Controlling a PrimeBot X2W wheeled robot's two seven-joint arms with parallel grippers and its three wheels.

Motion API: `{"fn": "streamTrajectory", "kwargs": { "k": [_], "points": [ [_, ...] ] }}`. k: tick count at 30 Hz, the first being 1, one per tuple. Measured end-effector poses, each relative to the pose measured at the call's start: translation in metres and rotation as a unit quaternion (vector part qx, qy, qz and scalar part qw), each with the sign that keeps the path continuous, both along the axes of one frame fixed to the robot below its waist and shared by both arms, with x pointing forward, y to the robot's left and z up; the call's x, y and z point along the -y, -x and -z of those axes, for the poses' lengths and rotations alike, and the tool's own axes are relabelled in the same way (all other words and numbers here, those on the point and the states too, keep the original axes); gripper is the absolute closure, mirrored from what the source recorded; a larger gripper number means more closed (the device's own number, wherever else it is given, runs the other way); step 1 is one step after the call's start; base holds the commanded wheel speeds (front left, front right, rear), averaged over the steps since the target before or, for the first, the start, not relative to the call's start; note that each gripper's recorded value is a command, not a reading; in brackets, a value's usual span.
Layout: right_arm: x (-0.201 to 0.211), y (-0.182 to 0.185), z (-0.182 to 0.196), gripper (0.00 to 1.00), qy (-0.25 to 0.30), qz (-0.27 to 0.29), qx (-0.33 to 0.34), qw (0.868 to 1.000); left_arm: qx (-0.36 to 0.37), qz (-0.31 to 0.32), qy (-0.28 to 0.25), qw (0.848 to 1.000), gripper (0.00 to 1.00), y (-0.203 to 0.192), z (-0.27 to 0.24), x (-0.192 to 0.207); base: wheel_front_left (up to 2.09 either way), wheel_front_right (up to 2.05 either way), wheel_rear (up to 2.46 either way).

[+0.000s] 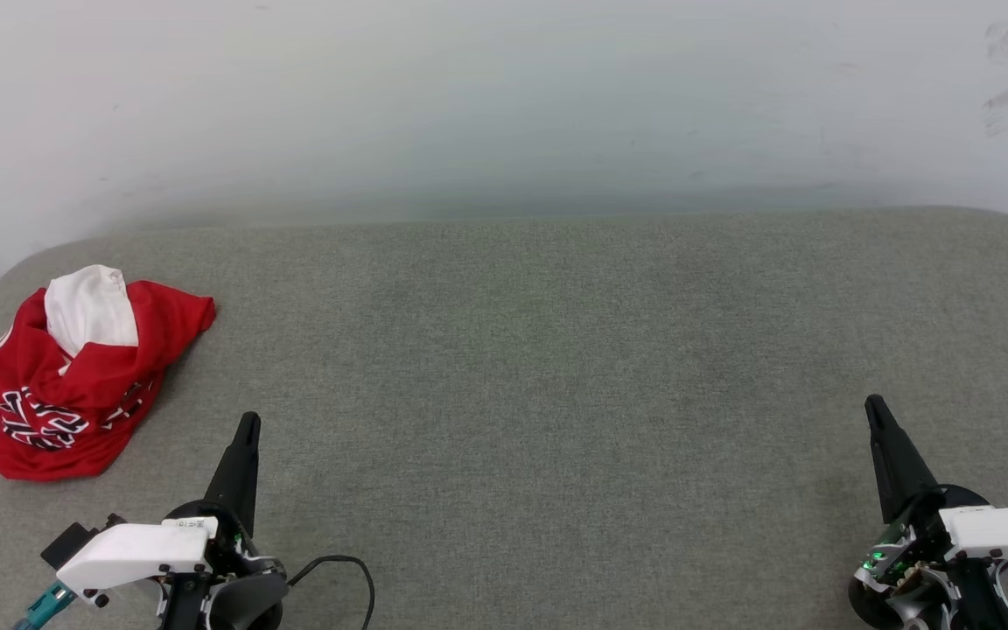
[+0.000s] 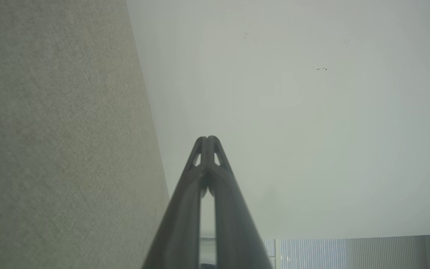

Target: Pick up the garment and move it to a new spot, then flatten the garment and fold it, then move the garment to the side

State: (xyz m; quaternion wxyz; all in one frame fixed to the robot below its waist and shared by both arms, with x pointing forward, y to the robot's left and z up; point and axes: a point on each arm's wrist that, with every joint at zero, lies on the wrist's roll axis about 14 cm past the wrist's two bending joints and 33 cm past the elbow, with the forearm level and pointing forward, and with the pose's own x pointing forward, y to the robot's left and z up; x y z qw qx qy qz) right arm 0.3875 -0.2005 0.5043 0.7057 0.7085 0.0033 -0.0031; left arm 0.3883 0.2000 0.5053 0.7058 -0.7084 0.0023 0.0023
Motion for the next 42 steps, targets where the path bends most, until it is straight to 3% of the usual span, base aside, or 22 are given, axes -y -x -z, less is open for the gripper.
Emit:
{"fn": "streamTrajectory", "kwargs": {
  "k": [20,21,27,42],
  "points": [
    [0.000,0.000,0.000,1.00,0.000,0.000,0.000,1.000,0.000,0.000,0.000,1.000,1.00,0.000,0.000,0.000,0.00,0.00,0.00],
    [0.000,0.000,0.000,0.00,0.000,0.000,0.000,1.000,0.000,0.000,0.000,1.000,0.00,0.000,0.000,0.000,0.00,0.00,0.00],
    [0.001,0.014,0.029,0.00,-0.002,0.004,-0.043,0.999,-0.042,-0.001,0.004,0.999,0.00,0.013,0.028,0.002,0.00,0.00,0.00],
    [0.002,0.017,0.027,0.00,0.066,0.018,-0.042,0.997,-0.040,-0.032,-0.038,0.998,0.00,0.017,0.026,-0.008,0.00,0.00,0.00]
  ]
}}
